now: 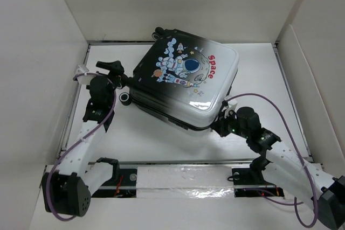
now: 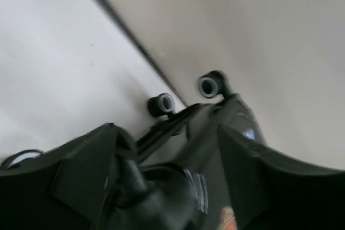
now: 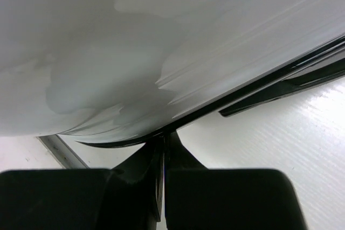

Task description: Pack the luggage

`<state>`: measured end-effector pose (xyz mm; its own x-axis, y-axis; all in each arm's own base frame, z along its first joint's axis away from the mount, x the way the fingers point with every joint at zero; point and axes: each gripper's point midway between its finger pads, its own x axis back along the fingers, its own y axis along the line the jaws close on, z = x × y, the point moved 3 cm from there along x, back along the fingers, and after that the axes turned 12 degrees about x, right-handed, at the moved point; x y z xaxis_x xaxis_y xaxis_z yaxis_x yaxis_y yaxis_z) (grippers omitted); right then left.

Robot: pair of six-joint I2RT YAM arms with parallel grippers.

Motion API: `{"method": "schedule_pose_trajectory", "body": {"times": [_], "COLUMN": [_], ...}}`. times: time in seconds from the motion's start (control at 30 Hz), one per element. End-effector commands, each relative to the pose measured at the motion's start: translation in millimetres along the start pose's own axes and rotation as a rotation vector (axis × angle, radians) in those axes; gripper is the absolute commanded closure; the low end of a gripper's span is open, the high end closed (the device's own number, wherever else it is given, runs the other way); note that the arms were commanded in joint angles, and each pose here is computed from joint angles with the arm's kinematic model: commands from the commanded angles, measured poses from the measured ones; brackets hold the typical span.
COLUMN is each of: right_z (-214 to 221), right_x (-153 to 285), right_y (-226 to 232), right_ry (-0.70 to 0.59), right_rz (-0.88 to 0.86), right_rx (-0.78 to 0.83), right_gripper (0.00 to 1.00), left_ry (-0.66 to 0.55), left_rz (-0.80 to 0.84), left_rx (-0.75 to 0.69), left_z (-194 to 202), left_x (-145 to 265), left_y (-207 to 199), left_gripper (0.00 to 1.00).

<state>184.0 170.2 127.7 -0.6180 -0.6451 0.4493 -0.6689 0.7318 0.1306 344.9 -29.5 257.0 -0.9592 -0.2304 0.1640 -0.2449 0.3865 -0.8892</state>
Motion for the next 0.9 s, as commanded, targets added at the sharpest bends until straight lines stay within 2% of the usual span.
{"method": "schedule_pose_trajectory", "body": {"times": [0.0,0.03,0.07,0.1,0.13,0.17,0.2,0.27,0.4,0.43,0.47,0.5,0.53,0.6,0.73,0.87], "right_z": [-100.2,-101.9,-104.7,-113.6,-115.7,-116.5,-117.7,-120.5,-117.0,-117.3,-116.1,-114.1,-111.1,-104.2,-92.3,-84.7], "right_x": [8.6,5.8,4.7,5.9,5.2,3.3,2.8,2.6,-0.6,-1.7,-3.1,-4.6,-6.7,-9.0,-8.3,-4.9], "right_y": [-4.8,-12.2,-14.0,-13.8,-15.9,-18.6,-18.8,-22.3,-29.4,-29.1,-29.3,-28.8,-28.6,-29.5,-29.7,-29.1], "right_ry": [-0.321,-0.313,-0.313,-0.332,-0.332,-0.327,-0.324,-0.325,-0.318,-0.323,-0.318,-0.31,-0.297,-0.277,-0.258,-0.248], "right_rz": [-0.003,0.01,0.006,-0.006,-0.005,-0.002,-0.003,0.009,0.026,0.021,0.02,0.013,0.006,0.007,0.013,0.019], "right_rx": [0.088,0.082,0.085,0.094,0.096,0.101,0.107,0.11,0.101,0.102,0.101,0.102,0.1,0.095,0.078,0.072], "right_gripper": [1.0,1.0,1.0,1.0,1.0,1.0,1.0,1.0,1.0,1.0,1.0,1.0,1.0,1.0,1.0,1.0], "left_ry": [-0.012,0.019,0.057,0.068,0.106,0.156,0.192,0.359,0.516,0.498,0.577,0.6,0.567,0.624,0.673,0.678], "left_rz": [0.143,0.14,0.097,0.104,0.112,0.081,0.095,0.135,0.205,0.205,0.256,0.257,0.259,0.301,0.415,0.44], "left_rx": [-0.003,-0.012,-0.038,-0.033,-0.036,-0.066,-0.079,-0.137,-0.236,-0.246,-0.274,-0.312,-0.331,-0.409,-0.401,-0.418], "left_z": [-17.3,-7.1,10.2,12.5,22.2,37.7,44.6,80.7,136.9,142.3,165.6,179.7,185.5,218.1,251.8,269.8], "left_x": [28.4,32.8,34.9,41.7,44.8,48.1,52.6,68.2,109.1,113.0,137.0,144.2,147.1,167.8,174.7,170.8], "left_y": [-45.5,-37.6,-8.5,0.7,12.3,42.2,49.4,73.6,86.8,85.4,79.5,77.2,70.4,51.1,14.1,0.6], "left_gripper": [0.33,0.48,0.68,0.98,1.0,1.0,1.0,1.0,1.0,1.0,1.0,1.0,1.0,1.0,1.0,1.0]}}
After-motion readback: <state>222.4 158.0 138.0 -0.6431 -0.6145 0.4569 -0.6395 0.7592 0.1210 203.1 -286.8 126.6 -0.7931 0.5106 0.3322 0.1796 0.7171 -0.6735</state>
